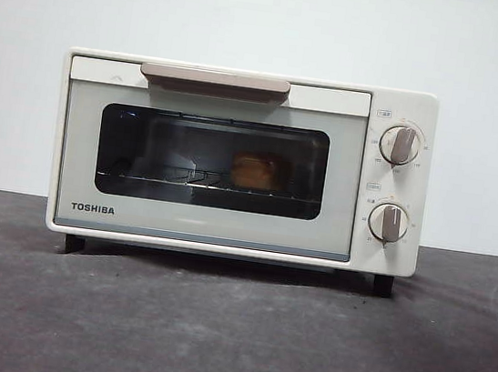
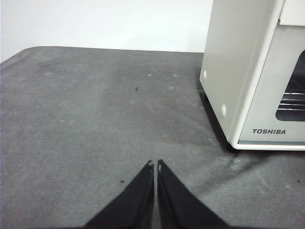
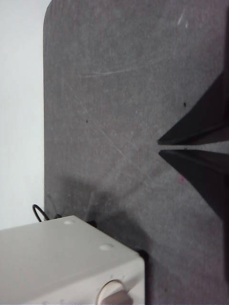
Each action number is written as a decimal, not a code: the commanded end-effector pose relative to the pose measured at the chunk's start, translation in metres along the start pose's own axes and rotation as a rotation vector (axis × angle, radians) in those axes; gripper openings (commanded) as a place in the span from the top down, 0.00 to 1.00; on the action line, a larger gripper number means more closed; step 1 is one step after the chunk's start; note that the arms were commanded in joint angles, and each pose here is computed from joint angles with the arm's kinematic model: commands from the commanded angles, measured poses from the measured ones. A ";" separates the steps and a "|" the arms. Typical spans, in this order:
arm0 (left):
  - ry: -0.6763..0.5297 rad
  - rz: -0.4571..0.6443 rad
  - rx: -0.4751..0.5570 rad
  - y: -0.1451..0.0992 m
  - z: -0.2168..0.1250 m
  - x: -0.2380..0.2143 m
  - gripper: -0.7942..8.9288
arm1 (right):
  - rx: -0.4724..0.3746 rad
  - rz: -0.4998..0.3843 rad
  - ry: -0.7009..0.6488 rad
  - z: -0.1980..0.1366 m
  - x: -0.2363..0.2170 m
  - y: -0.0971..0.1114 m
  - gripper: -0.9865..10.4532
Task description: The left arm flap open the oven, the right arm pick bread and place it into oven, the left arm flap close the oven
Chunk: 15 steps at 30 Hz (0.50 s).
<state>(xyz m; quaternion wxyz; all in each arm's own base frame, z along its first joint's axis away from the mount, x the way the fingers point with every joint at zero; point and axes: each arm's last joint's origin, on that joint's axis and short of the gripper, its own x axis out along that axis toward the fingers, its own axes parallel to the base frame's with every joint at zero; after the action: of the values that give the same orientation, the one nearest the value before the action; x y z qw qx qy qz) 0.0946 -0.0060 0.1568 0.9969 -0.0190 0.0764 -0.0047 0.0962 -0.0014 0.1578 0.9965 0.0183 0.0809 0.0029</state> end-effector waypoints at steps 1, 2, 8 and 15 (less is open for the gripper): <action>0.024 0.001 0.010 0.000 -0.007 0.002 0.90 | -0.032 -0.011 -0.023 -0.005 0.001 -0.001 0.90; 0.024 0.001 0.010 0.000 -0.007 0.002 0.90 | -0.031 -0.012 -0.002 -0.007 0.001 -0.001 0.90; 0.024 0.001 0.010 0.000 -0.007 0.002 0.90 | -0.037 -0.007 0.006 -0.008 0.001 0.000 0.90; 0.024 0.001 0.010 0.000 -0.007 0.002 0.90 | -0.037 -0.009 -0.014 -0.006 0.001 0.000 0.90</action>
<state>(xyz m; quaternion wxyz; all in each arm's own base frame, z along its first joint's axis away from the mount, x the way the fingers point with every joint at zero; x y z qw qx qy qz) 0.0946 -0.0060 0.1568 0.9969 -0.0190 0.0764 -0.0046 0.0958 -0.0014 0.1527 0.9970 0.0034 0.0772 0.0014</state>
